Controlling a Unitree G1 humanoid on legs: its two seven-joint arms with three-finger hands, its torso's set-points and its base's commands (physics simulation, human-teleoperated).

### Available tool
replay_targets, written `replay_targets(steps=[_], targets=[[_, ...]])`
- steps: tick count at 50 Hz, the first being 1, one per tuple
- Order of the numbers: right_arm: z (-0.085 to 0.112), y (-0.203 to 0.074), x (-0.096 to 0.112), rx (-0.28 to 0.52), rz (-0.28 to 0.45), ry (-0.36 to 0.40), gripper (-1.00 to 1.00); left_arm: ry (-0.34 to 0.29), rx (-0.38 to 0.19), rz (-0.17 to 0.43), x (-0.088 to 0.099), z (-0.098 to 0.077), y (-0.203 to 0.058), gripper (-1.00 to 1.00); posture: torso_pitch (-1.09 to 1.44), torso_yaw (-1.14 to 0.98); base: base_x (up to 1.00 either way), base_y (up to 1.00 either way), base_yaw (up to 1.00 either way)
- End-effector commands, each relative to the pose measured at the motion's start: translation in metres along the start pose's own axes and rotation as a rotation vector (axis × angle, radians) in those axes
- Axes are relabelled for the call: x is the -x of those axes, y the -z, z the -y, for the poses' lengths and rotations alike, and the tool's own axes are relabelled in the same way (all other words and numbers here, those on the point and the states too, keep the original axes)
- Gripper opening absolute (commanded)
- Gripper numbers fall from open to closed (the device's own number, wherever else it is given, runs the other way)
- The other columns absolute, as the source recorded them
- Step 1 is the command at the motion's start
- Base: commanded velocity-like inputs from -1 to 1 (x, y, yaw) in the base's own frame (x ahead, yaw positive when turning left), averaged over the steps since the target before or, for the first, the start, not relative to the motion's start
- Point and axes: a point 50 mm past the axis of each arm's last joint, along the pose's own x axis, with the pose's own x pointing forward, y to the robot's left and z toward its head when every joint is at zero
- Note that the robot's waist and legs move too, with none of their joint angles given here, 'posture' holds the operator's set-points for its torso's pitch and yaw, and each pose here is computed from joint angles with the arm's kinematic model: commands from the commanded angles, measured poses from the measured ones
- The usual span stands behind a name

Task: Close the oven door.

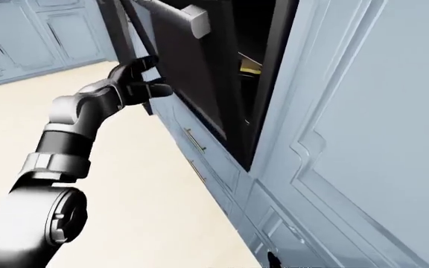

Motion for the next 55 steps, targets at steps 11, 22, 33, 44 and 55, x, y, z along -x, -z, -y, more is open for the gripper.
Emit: replay_targets(steps=[11, 22, 33, 44, 55], targets=[[0.004, -0.008, -0.001, 0.009, 0.040, 0.010, 1.00, 0.266, -0.090, 0.154, -0.017, 0.088, -0.057, 1.00, 0.00, 0.00, 0.00, 0.00, 0.00], [0.004, -0.008, -0.001, 0.004, 0.040, 0.010, 1.00, 0.431, -0.162, 0.078, -0.021, 0.142, -0.046, 1.00, 0.00, 0.00, 0.00, 0.00, 0.00], [0.004, -0.009, -0.001, -0.003, 0.049, 0.005, 1.00, 0.403, -0.249, 0.048, -0.024, 0.159, -0.036, 1.00, 0.00, 0.00, 0.00, 0.00, 0.00], [0.004, -0.009, -0.001, -0.010, 0.057, 0.000, 1.00, 0.274, -0.271, 0.059, -0.028, 0.152, -0.034, 1.00, 0.00, 0.00, 0.00, 0.00, 0.00], [0.004, -0.010, -0.001, -0.016, 0.061, 0.001, 1.00, 0.308, -0.246, 0.038, -0.027, 0.167, -0.031, 1.00, 0.00, 0.00, 0.00, 0.00, 0.00]])
